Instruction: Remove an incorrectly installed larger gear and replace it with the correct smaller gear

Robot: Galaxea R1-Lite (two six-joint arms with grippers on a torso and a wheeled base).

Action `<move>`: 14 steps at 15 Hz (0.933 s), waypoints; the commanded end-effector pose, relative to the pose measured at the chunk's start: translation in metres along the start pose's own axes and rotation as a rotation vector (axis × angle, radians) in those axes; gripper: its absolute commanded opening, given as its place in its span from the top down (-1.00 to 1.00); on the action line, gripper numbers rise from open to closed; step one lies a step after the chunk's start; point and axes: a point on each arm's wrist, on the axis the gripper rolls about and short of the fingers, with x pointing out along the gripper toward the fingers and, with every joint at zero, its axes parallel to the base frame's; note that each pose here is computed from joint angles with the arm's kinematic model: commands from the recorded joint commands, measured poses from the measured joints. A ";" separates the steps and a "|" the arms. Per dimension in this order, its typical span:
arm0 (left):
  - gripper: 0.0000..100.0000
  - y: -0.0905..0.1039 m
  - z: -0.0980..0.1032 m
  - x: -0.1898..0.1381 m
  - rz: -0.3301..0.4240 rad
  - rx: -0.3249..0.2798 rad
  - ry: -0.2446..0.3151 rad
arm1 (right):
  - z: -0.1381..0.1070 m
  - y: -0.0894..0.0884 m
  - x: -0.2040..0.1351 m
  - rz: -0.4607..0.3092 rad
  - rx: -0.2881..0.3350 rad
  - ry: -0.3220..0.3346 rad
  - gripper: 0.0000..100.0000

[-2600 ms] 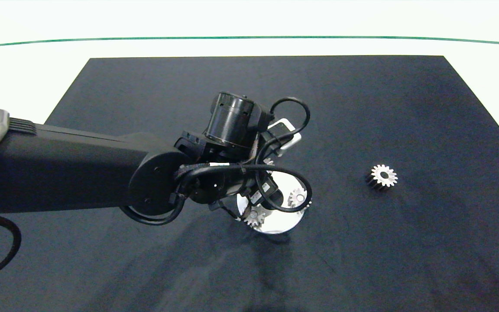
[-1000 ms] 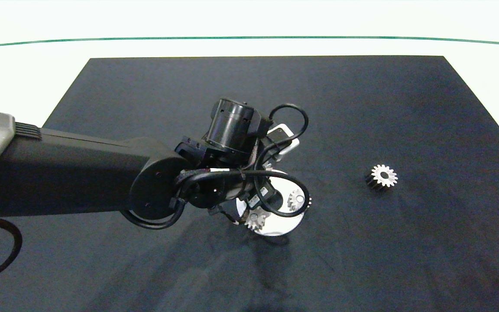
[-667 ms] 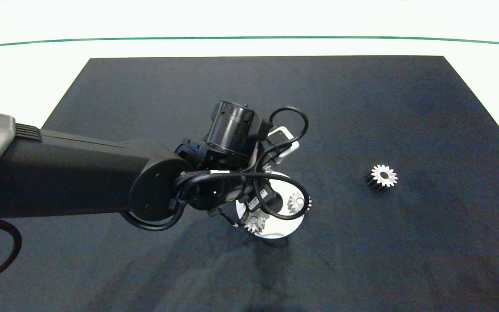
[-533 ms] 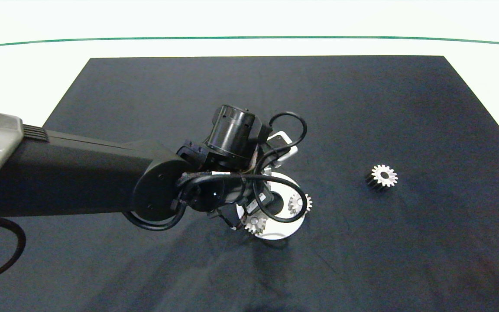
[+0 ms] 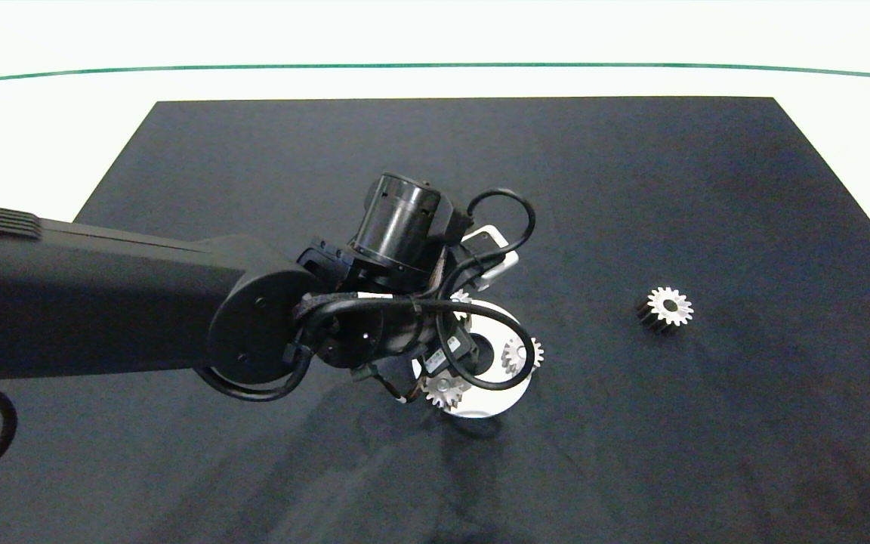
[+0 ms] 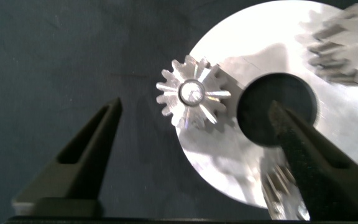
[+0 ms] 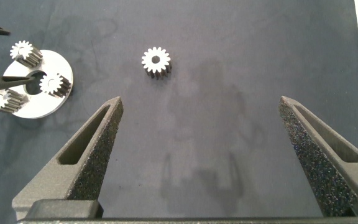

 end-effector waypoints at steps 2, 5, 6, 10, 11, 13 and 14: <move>-1.00 0.012 0.005 -0.022 0.026 -0.016 -0.034 | 0.000 0.000 0.000 -0.004 0.000 0.001 -1.00; -1.00 0.026 0.003 -0.041 0.060 -0.045 -0.058 | 0.000 0.000 0.000 -0.013 0.001 -0.001 -1.00; -1.00 0.033 0.001 -0.049 0.076 -0.057 -0.060 | 0.000 -0.001 0.000 -0.018 -0.001 0.001 -1.00; -1.00 0.062 -0.017 -0.100 0.172 -0.105 -0.062 | 0.000 -0.004 -0.004 -0.085 0.001 -0.012 -1.00; -1.00 0.069 -0.024 -0.117 0.216 -0.123 -0.066 | -0.002 -0.005 -0.007 -0.108 0.002 -0.008 -1.00; -1.00 0.083 -0.045 -0.150 0.297 -0.163 -0.040 | -0.007 -0.007 -0.019 -0.158 -0.004 -0.006 -1.00; -1.00 0.089 -0.056 -0.165 0.345 -0.185 -0.023 | -0.009 -0.008 -0.026 -0.185 -0.021 -0.013 -1.00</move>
